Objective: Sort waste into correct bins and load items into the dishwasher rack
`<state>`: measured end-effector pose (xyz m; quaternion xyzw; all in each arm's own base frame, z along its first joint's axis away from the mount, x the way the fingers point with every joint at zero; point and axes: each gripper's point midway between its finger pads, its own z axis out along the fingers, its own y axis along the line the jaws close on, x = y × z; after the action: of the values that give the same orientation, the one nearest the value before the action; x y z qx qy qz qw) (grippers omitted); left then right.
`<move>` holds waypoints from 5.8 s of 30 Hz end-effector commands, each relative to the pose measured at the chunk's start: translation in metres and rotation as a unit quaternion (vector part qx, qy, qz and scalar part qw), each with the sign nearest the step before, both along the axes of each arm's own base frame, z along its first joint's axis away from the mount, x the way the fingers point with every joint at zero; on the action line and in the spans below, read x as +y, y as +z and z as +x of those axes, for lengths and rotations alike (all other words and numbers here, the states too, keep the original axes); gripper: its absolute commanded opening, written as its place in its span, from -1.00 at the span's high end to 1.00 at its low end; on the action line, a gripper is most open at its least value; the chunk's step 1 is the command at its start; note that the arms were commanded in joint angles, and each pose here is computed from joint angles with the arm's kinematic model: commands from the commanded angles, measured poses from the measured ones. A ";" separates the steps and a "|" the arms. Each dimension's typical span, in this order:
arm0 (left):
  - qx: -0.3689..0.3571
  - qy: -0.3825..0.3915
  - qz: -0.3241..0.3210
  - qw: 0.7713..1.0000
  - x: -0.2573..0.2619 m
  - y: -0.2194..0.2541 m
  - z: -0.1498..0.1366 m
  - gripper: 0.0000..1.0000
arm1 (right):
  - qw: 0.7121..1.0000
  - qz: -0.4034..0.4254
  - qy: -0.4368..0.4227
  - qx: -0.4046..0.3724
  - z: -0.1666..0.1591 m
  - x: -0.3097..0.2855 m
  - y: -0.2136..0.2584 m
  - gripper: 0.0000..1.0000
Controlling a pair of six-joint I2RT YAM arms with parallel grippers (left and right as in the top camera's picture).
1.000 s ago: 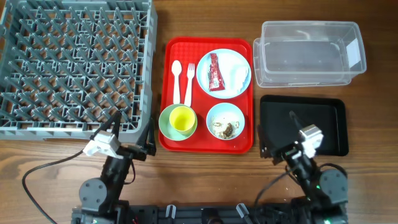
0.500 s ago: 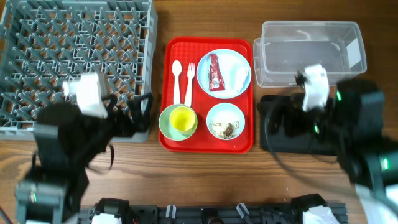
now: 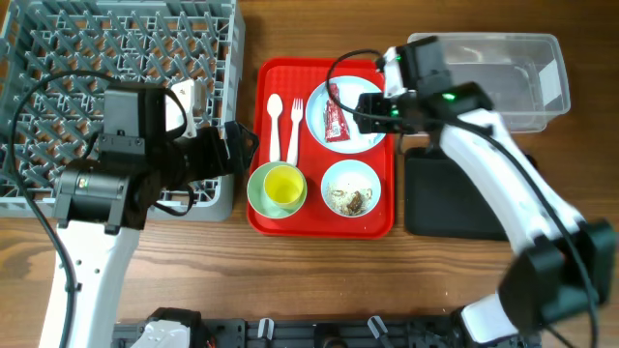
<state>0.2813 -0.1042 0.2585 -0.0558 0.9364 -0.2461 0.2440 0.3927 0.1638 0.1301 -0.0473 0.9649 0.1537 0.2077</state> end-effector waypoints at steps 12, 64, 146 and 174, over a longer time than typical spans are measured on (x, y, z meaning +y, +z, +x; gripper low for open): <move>-0.001 -0.007 -0.011 1.000 -0.005 0.004 0.001 -1.00 | 0.995 -0.046 -0.084 0.041 0.046 -0.009 -0.112 0.91; -0.001 -0.006 -0.011 1.000 -0.005 0.004 0.001 -1.00 | 0.988 -0.008 -0.100 -0.117 0.065 -0.008 0.010 0.91; -0.069 -0.338 -0.424 0.837 -0.073 0.149 -0.069 -0.78 | 0.769 0.483 0.415 -0.058 -0.164 0.094 0.224 0.91; -0.066 -0.400 -0.420 0.812 -0.099 0.152 -0.091 -0.42 | 0.803 0.468 0.353 -0.108 -0.135 0.123 0.245 0.91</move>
<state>0.2036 -0.2026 0.3950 0.2060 0.6915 -0.6786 0.1370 0.2451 0.2898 0.3765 -0.3205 0.6482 0.6545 0.2209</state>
